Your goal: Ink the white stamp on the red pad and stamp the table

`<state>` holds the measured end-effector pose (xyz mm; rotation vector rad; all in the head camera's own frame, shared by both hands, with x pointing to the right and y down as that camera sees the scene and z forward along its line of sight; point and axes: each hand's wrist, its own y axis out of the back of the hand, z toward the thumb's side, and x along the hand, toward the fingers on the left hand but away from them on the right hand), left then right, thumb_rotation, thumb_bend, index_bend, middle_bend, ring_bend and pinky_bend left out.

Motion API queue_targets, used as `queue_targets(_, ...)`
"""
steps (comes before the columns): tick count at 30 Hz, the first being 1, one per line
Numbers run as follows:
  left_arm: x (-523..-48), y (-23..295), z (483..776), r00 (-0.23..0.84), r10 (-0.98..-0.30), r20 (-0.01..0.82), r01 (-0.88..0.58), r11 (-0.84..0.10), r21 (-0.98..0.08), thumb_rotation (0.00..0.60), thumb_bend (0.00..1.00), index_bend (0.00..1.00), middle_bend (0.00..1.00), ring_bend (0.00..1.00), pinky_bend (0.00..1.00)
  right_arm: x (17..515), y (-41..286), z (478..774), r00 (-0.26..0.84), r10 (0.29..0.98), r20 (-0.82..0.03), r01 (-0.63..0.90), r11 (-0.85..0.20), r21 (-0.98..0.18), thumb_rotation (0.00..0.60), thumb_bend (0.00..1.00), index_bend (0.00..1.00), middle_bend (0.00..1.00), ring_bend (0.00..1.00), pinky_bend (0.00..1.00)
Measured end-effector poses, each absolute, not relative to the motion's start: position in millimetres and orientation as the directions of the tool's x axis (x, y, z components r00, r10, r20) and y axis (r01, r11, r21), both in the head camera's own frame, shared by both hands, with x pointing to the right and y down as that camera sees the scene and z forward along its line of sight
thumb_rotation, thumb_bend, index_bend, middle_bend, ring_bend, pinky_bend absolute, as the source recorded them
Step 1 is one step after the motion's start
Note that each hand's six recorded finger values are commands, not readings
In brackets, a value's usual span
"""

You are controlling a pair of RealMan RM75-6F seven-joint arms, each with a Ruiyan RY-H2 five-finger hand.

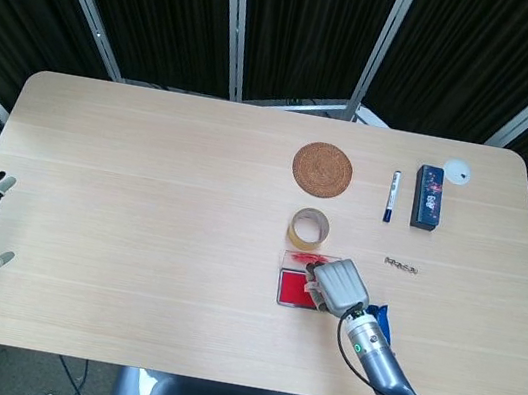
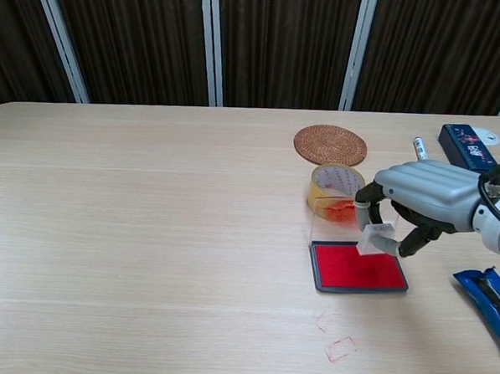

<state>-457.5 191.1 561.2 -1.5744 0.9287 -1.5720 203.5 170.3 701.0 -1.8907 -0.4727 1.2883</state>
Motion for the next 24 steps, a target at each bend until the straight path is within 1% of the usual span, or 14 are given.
queue_targets(24,-458,191,562,-0.003,-0.873,0.487,-0.001,-0.487,-0.873,0.6,0.0,0.0,0.0,0.0,0.0,204,182,720,0.412,0.668,-0.62,-0.145,-0.623,-0.768,0.6,0.48,0.56,0.57,0.8,1.0)
